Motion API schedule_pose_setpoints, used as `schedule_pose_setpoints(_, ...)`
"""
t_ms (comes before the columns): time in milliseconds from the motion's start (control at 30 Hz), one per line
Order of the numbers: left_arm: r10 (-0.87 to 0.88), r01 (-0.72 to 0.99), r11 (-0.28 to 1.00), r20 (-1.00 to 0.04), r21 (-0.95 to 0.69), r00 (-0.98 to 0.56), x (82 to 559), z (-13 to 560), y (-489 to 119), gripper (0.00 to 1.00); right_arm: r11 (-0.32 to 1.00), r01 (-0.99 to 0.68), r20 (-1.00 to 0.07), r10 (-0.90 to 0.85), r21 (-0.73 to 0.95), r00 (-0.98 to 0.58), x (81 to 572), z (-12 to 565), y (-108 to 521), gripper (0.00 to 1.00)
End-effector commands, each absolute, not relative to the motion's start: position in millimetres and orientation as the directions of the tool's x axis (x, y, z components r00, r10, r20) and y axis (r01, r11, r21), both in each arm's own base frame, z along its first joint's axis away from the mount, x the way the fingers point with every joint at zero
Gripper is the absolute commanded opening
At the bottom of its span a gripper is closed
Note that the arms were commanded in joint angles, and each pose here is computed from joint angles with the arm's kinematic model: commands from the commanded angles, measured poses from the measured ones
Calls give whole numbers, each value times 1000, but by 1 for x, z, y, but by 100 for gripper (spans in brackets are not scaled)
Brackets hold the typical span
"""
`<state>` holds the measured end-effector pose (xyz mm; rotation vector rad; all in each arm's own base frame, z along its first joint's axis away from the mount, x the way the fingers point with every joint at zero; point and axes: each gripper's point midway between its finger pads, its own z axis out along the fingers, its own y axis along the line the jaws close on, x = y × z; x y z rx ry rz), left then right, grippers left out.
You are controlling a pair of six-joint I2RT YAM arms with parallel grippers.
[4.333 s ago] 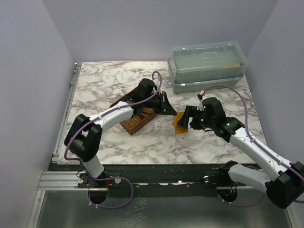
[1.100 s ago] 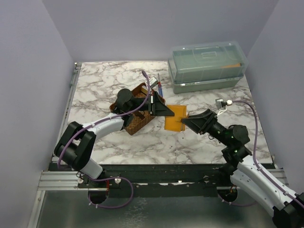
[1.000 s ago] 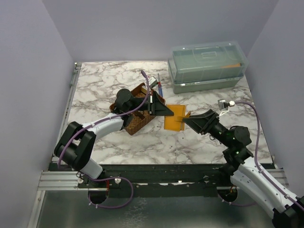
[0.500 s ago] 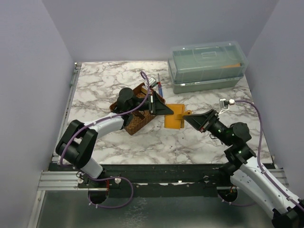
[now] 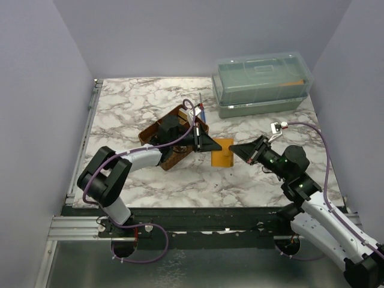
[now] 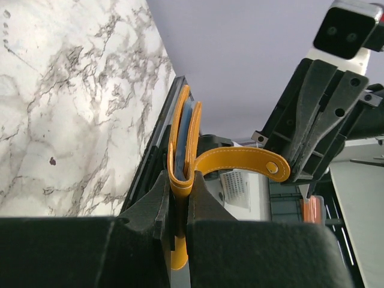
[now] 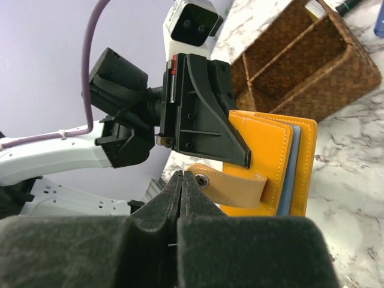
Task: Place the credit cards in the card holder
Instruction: Open the card holder at the center of the board.
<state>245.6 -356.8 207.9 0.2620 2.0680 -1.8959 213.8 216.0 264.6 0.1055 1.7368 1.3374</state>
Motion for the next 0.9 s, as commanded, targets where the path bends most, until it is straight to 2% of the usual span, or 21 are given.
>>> schedule_pose_setpoints(0, -96, 358, 122, -370, -926, -924, 249, 201, -366, 0, 503, -372, -619, 537, 781, -573, 222, 237, 208, 1)
schedule_pose_setpoints(33, -94, 358, 122, -370, -926, -924, 249, 200, -366, 0, 526, -352, -623, 536, 774, -570, 225, 231, 205, 5)
schedule_pose_setpoints(167, -89, 356, 120, -367, -927, -926, 247, 200, -366, 0, 595, -298, -640, 520, 746, -565, 230, 216, 196, 33)
schedule_pose_setpoints(233, -86, 358, 117, -368, -926, -926, 246, 201, -365, 0, 628, -254, -635, 508, 735, -582, 230, 204, 191, 39)
schedule_pose_setpoints(367, -86, 368, 109, -377, -924, -922, 245, 206, -364, 0, 641, -246, -637, 496, 727, -590, 228, 197, 189, 44)
schedule_pose_setpoints(467, -88, 370, 107, -380, -923, -921, 245, 207, -363, 0, 654, -233, -642, 499, 719, -582, 228, 194, 186, 54)
schedule_pose_setpoints(633, -87, 376, 97, -384, -922, -919, 245, 213, -361, 0, 690, -137, -626, 531, 711, -572, 228, 187, 170, 64)
schedule_pose_setpoints(867, -76, 390, 77, -396, -918, -915, 240, 222, -360, 0, 661, -112, -591, 566, 742, -574, 228, 184, 171, 69)
